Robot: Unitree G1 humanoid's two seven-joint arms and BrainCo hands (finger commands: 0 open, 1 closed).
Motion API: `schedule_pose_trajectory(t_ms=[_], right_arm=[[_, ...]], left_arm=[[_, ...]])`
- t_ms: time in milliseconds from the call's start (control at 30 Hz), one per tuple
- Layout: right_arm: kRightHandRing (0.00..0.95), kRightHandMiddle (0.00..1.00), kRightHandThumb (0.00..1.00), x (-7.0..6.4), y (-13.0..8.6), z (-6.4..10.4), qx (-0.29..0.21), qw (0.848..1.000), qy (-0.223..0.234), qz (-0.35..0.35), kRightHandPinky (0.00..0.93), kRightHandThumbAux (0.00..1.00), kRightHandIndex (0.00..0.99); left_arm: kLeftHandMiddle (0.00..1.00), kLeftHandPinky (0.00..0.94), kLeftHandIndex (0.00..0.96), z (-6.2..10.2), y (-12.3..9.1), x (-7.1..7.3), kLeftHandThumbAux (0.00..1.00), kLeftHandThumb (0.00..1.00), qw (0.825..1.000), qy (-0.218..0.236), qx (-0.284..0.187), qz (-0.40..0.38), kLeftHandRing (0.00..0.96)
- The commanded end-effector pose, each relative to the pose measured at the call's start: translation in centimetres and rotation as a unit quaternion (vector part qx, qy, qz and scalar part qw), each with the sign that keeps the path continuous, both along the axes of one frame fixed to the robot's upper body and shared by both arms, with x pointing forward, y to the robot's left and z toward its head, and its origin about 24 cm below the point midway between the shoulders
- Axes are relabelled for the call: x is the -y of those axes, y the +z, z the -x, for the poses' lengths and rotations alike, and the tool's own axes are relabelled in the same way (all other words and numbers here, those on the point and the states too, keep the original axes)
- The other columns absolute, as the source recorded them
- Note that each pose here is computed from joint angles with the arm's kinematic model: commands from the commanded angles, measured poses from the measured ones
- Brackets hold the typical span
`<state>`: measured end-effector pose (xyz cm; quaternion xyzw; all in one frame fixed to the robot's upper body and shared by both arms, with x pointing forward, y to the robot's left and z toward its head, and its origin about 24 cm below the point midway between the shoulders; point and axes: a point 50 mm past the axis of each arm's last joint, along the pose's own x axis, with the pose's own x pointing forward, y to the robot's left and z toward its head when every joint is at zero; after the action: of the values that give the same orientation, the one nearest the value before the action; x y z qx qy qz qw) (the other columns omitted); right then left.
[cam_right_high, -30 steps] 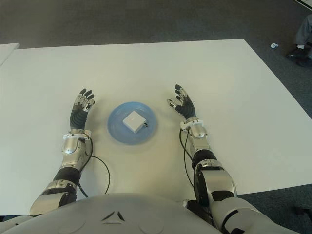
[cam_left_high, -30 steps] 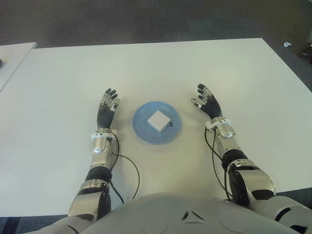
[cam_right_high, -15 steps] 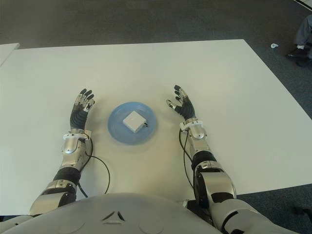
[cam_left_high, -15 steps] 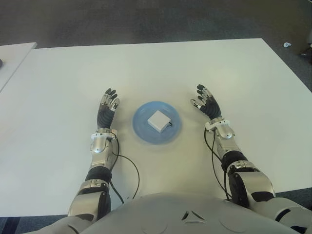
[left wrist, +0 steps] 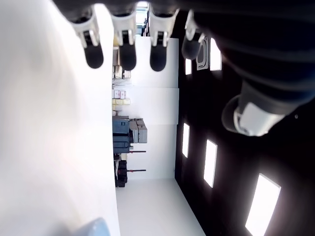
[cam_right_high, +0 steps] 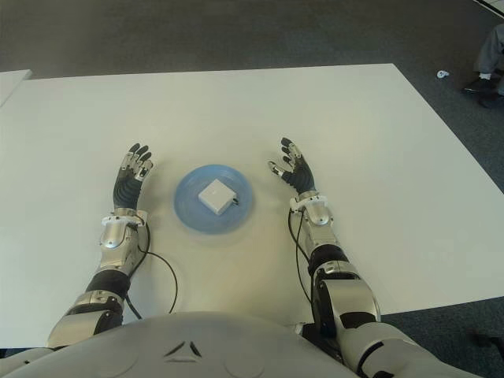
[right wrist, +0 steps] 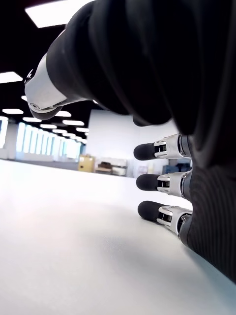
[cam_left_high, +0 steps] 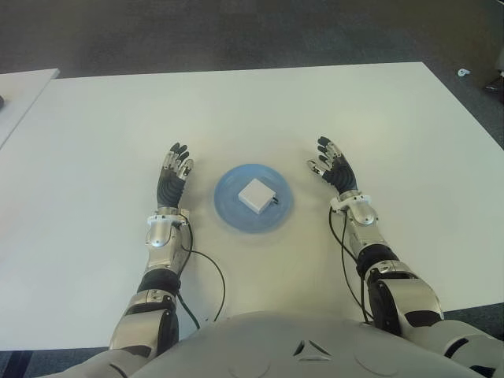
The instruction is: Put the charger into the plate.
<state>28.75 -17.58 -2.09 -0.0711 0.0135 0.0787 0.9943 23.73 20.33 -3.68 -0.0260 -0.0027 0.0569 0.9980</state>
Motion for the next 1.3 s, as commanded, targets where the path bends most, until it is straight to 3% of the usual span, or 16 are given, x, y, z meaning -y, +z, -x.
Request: schedule_pose_trajectory(t_ms=[33,367,1300], right_arm=[[0.0,0.0,0.128,-0.83,-4.94,4.11,-0.125,0.992,-0.009,-0.022,0.019,0.777,0.0],[0.0,0.0,0.143,-1.12,-5.0,4.26,-0.127,0.991,-0.011,-0.027,0.014,0.746,0.0],[0.0,0.0,0.133,-1.48,-4.99,4.28,-0.126,0.99,-0.033,-0.046,0.04,0.784,0.0]], left_arm=[[0.119,0.131,0.028,4.5,-4.69,0.14,0.522,0.0,0.991,0.011,-0.13,0.027,0.115],[0.123,0.138,0.038,4.56,-4.69,0.04,0.529,0.0,0.991,0.012,-0.132,0.026,0.119],[0.116,0.132,0.032,4.62,-4.67,-0.26,0.532,0.0,0.991,0.014,-0.132,0.022,0.114]])
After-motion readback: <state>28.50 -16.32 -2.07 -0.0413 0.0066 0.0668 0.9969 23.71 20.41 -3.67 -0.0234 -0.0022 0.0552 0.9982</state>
